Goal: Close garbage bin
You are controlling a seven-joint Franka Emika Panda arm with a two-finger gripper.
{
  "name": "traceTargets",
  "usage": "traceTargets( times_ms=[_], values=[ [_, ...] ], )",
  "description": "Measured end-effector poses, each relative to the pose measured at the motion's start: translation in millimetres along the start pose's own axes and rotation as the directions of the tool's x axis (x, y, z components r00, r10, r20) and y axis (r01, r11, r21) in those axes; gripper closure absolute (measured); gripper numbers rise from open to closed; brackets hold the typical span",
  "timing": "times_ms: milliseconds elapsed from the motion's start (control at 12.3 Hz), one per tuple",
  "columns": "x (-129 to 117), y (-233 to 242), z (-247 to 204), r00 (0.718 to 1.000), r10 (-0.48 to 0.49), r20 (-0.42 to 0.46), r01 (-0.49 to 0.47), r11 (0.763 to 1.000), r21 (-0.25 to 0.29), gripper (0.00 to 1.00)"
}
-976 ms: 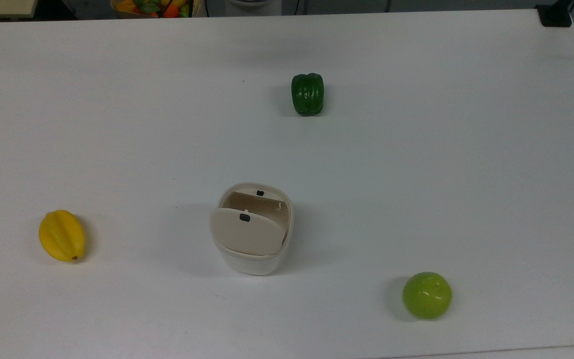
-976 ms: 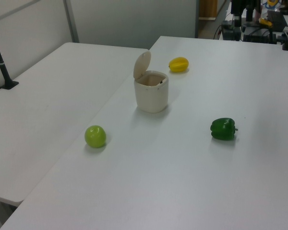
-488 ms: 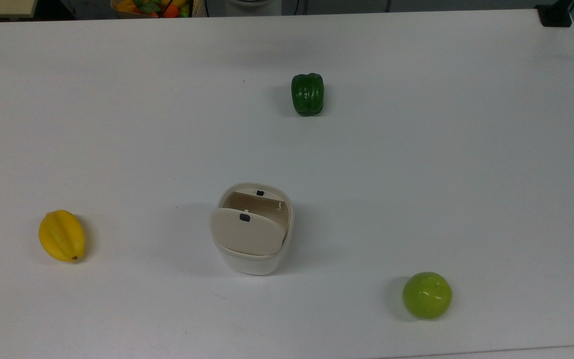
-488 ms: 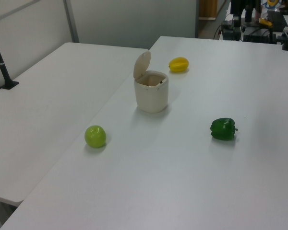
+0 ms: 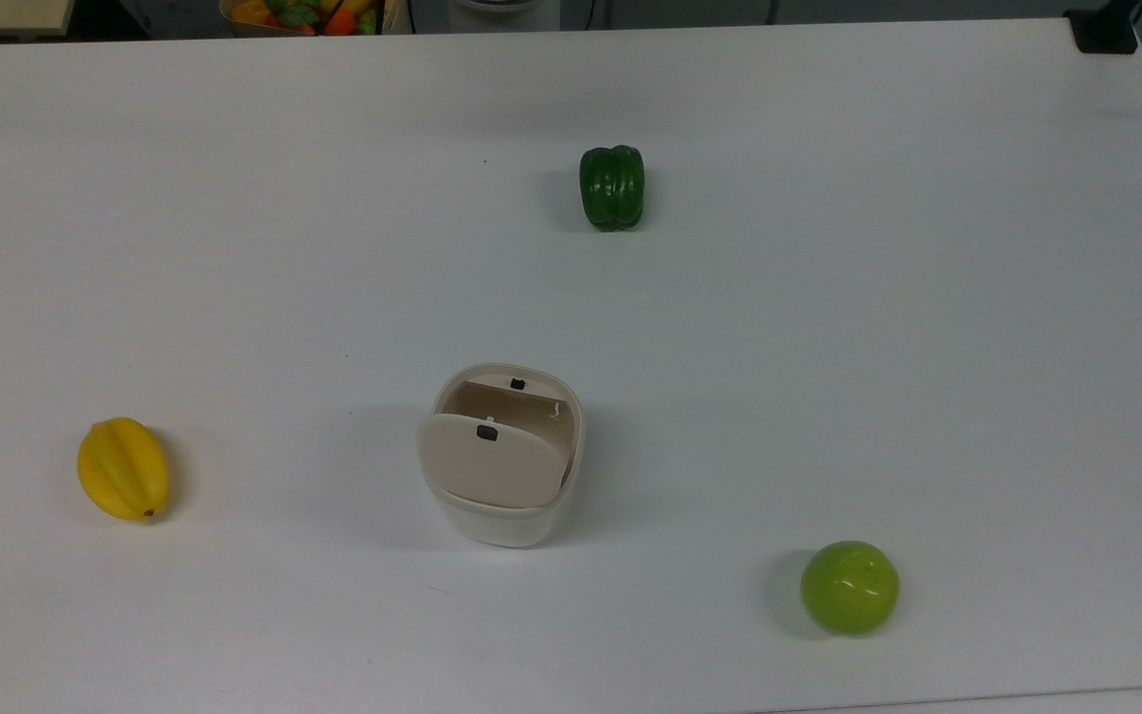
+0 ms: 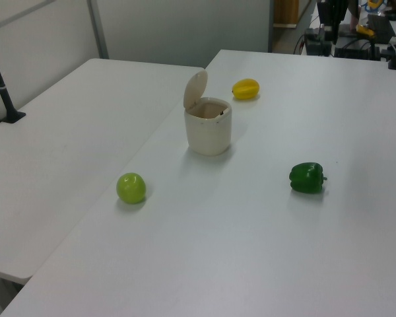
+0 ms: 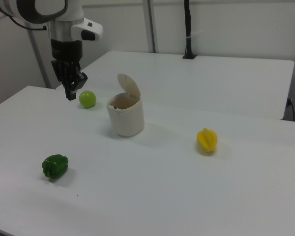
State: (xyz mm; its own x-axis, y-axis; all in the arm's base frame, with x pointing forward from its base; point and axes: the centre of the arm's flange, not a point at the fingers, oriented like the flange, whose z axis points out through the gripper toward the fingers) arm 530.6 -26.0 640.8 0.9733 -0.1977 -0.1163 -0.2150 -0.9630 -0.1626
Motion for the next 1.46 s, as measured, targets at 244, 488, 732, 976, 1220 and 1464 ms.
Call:
traceTargets(
  times_ms=[244,488,732,976,1220,1464],
  values=[
    [5,4,-5,0.999,0.009,-0.045,-0.009,1.000,0.009,1.00],
    [17,7,-6,0.995,0.022,-0.096,-0.018,0.999,0.048,1.00],
    [34,8,-9,0.982,0.045,-0.181,-0.025,0.993,0.112,1.00],
    [68,7,-4,0.946,0.089,-0.311,-0.030,0.982,0.189,1.00],
    [107,4,9,0.880,0.127,-0.458,-0.028,0.976,0.218,1.00],
    [119,-12,-12,0.753,0.127,-0.646,0.029,0.974,0.226,1.00]
  ],
)
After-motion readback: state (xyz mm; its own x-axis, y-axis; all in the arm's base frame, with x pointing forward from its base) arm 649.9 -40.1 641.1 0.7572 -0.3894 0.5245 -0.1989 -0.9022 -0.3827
